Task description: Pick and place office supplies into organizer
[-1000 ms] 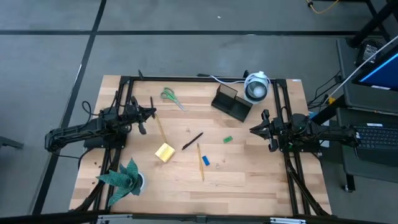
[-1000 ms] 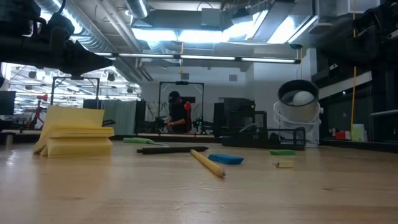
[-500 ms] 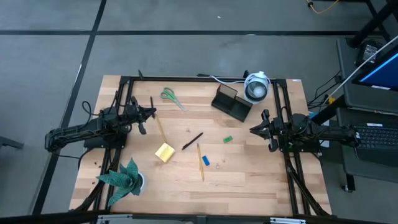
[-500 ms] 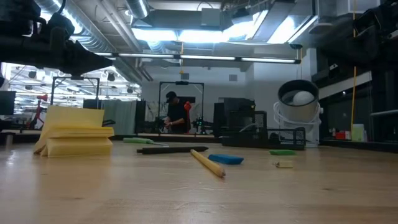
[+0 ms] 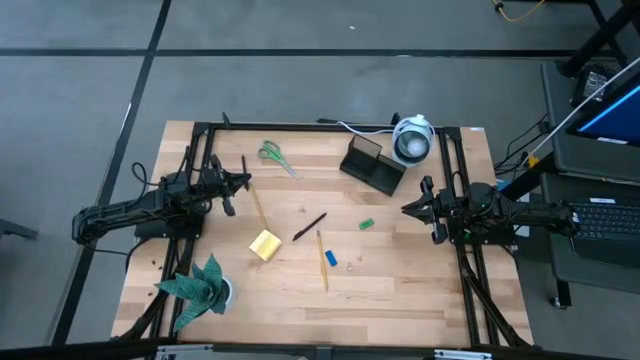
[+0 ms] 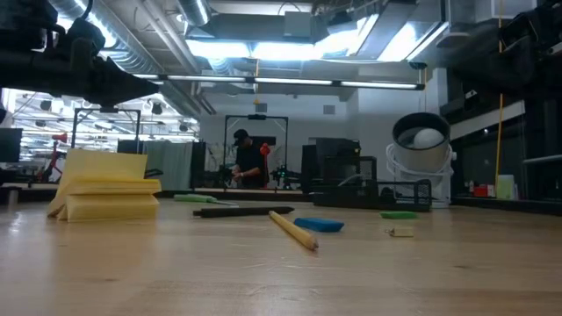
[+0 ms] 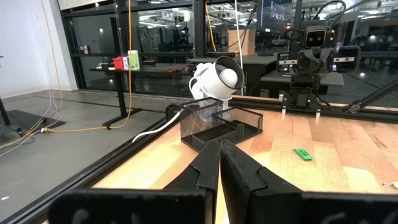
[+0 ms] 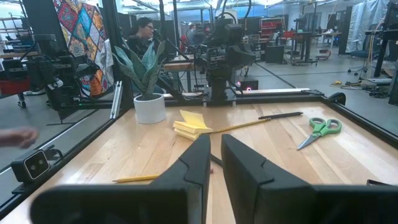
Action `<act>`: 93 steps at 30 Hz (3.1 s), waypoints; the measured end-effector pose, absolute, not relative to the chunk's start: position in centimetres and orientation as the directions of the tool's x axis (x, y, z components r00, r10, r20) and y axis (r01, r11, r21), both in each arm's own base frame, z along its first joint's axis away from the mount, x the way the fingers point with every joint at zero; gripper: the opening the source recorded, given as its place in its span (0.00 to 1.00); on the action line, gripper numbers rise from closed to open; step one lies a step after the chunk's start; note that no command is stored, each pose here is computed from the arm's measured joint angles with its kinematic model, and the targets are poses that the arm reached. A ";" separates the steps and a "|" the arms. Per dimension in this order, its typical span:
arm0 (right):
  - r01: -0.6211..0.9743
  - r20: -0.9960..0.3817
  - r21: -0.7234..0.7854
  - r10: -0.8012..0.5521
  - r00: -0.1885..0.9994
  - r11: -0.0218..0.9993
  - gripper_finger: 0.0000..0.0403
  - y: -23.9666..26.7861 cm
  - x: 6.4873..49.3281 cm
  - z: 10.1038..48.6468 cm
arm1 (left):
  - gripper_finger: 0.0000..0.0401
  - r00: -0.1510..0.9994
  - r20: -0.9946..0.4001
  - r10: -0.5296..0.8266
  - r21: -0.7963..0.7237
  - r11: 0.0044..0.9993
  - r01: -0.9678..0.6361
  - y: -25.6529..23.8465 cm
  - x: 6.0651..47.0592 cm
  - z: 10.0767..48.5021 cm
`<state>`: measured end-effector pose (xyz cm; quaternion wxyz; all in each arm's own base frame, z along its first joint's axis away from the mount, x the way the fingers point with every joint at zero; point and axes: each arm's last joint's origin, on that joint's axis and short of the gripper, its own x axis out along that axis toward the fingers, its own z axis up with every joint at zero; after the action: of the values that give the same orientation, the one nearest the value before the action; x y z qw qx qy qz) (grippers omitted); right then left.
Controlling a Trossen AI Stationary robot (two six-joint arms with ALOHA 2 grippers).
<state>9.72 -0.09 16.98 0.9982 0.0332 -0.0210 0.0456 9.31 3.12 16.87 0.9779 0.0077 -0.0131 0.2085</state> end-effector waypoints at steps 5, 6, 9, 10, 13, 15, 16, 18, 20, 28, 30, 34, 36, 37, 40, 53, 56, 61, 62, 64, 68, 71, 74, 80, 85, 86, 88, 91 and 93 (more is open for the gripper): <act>-0.092 0.044 0.064 0.089 0.995 0.994 0.11 -0.1 9.7 17.0 | 0.02 0.913 0.029 0.407 0.010 0.913 -0.408 3.1 9.3 16.9; -0.093 0.045 0.064 0.090 0.995 0.994 0.11 -0.1 9.7 17.0 | 0.02 0.913 0.029 0.408 0.010 0.913 -0.408 3.1 9.3 16.9; -0.092 0.045 0.064 0.090 0.995 0.994 0.11 -0.1 9.7 17.0 | 0.03 0.913 0.029 0.408 0.010 0.913 -0.408 3.1 9.3 16.9; -0.092 0.045 0.064 0.090 0.995 0.994 0.11 -0.1 9.7 17.0 | 0.03 0.913 0.029 0.408 0.010 0.913 -0.408 3.1 9.3 16.9; -0.092 0.045 0.064 0.090 0.995 0.994 0.11 -0.1 9.7 17.0 | 0.03 0.913 0.029 0.408 0.010 0.913 -0.408 3.1 9.3 16.9; -0.092 0.045 0.064 0.089 0.995 0.994 0.11 -0.1 9.7 17.0 | 0.03 0.913 0.029 0.407 0.010 0.913 -0.408 3.1 9.3 16.9; -0.092 0.045 0.064 0.090 0.995 0.994 0.11 -0.1 9.7 17.0 | 0.03 0.913 0.029 0.408 0.010 0.913 -0.408 3.1 9.3 16.9; -0.093 0.045 0.064 0.090 0.995 0.994 0.11 -0.1 9.7 17.0 | 0.03 0.913 0.029 0.408 0.010 0.913 -0.408 3.1 9.3 16.9; -0.092 0.045 0.064 0.090 0.995 0.994 0.11 -0.1 9.7 17.0 | 0.03 0.913 0.029 0.408 0.004 0.913 -0.408 3.1 9.3 16.9; -0.091 0.045 0.037 0.089 0.995 0.995 0.11 -0.1 9.7 17.0 | 0.02 0.913 0.029 0.407 -0.043 0.913 -0.406 3.1 9.3 16.9; -0.091 0.045 0.041 0.089 0.995 0.995 0.11 -0.1 9.7 17.0 | 0.02 0.913 0.029 0.408 -0.043 0.913 -0.406 3.1 9.3 16.9; -0.091 0.045 0.041 0.089 0.995 0.995 0.11 -0.1 9.7 17.0 | 0.02 0.913 0.029 0.407 -0.047 0.913 -0.406 3.1 9.3 16.9; -0.092 0.045 0.047 0.090 0.995 0.995 0.11 -0.1 9.7 17.0 | 0.02 0.913 0.029 0.407 -0.064 0.912 -0.405 3.1 9.3 16.9; -0.092 0.045 0.060 0.090 0.995 0.994 0.11 -0.1 9.7 17.0 | 0.02 0.913 0.029 0.407 -0.070 0.912 -0.405 3.1 9.3 16.9; -0.094 0.045 0.092 0.090 0.995 0.991 0.11 -0.1 9.7 17.0 | 0.02 0.914 0.029 0.405 -0.069 0.913 -0.402 3.1 9.3 16.9; -0.095 0.058 0.094 0.090 0.994 0.991 0.11 -0.1 9.7 17.1 | 0.00 0.987 0.018 0.162 -0.034 0.986 -0.161 2.4 9.6 16.8; -0.094 0.044 0.121 0.090 0.995 0.988 0.11 -0.1 9.7 17.0 | 0.00 0.984 0.018 0.175 -0.005 0.985 -0.175 2.5 9.6 16.8; -0.094 0.044 0.114 0.090 0.995 0.989 0.11 -0.1 9.7 17.0 | 0.00 0.980 0.016 0.198 -0.013 0.980 -0.198 2.5 9.5 16.8; -0.094 0.044 0.108 0.090 0.995 0.990 0.11 -0.1 9.7 17.0 | 0.00 0.980 0.016 0.198 -0.021 0.980 -0.198 2.5 9.5 16.7; -0.093 0.044 0.094 0.090 0.995 0.991 0.11 -0.1 9.7 17.0 | 0.00 0.980 0.016 0.199 -0.027 0.980 -0.198 2.5 9.5 16.7; -0.094 0.044 0.104 0.090 0.995 0.990 0.10 -0.1 9.7 17.0 | 0.01 0.980 0.015 0.200 -0.012 0.980 -0.200 2.5 9.5 16.7; -0.094 0.043 0.110 0.090 0.995 0.989 0.06 -0.1 9.5 17.9 | 0.00 0.977 0.015 0.214 0.005 0.977 -0.214 2.6 9.5 16.7; -0.094 0.048 0.081 0.090 0.995 0.992 0.02 -0.1 9.0 19.3 | 0.00 0.971 0.016 0.238 0.014 0.971 -0.239 2.6 9.5 16.7; -0.090 0.026 0.051 0.089 0.996 0.995 0.03 0.0 8.6 20.1 | 0.00 0.957 0.040 0.288 0.003 0.957 -0.289 2.8 9.5 17.0; -0.040 0.052 -0.035 0.042 0.998 0.999 0.01 -0.2 8.6 20.5 | 0.00 0.956 0.051 0.289 -0.013 0.957 -0.288 2.8 9.4 17.3; -0.021 0.050 -0.035 0.022 0.999 0.999 0.01 -0.2 8.6 20.5 | 0.00 0.956 0.052 0.289 -0.014 0.957 -0.289 2.8 9.4 17.4; -0.009 0.034 -0.033 0.010 0.999 0.999 0.02 -0.3 8.8 20.4 | 0.00 0.956 0.045 0.290 -0.043 0.957 -0.288 2.8 9.5 17.5; -0.008 0.016 -0.035 0.008 1.000 0.999 0.01 -0.3 9.4 20.4 | 0.00 0.957 0.011 0.291 -0.080 0.954 -0.289 2.9 9.7 17.3; 0.001 0.013 -0.056 0.000 1.000 0.998 0.01 -0.4 9.9 20.4 | 0.00 0.956 -0.014 0.292 -0.081 0.953 -0.292 2.9 9.9 17.1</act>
<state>9.92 -0.43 20.44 0.9996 -0.0280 -0.0067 -0.0001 9.92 2.93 17.14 0.9882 -0.0413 0.0010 0.1478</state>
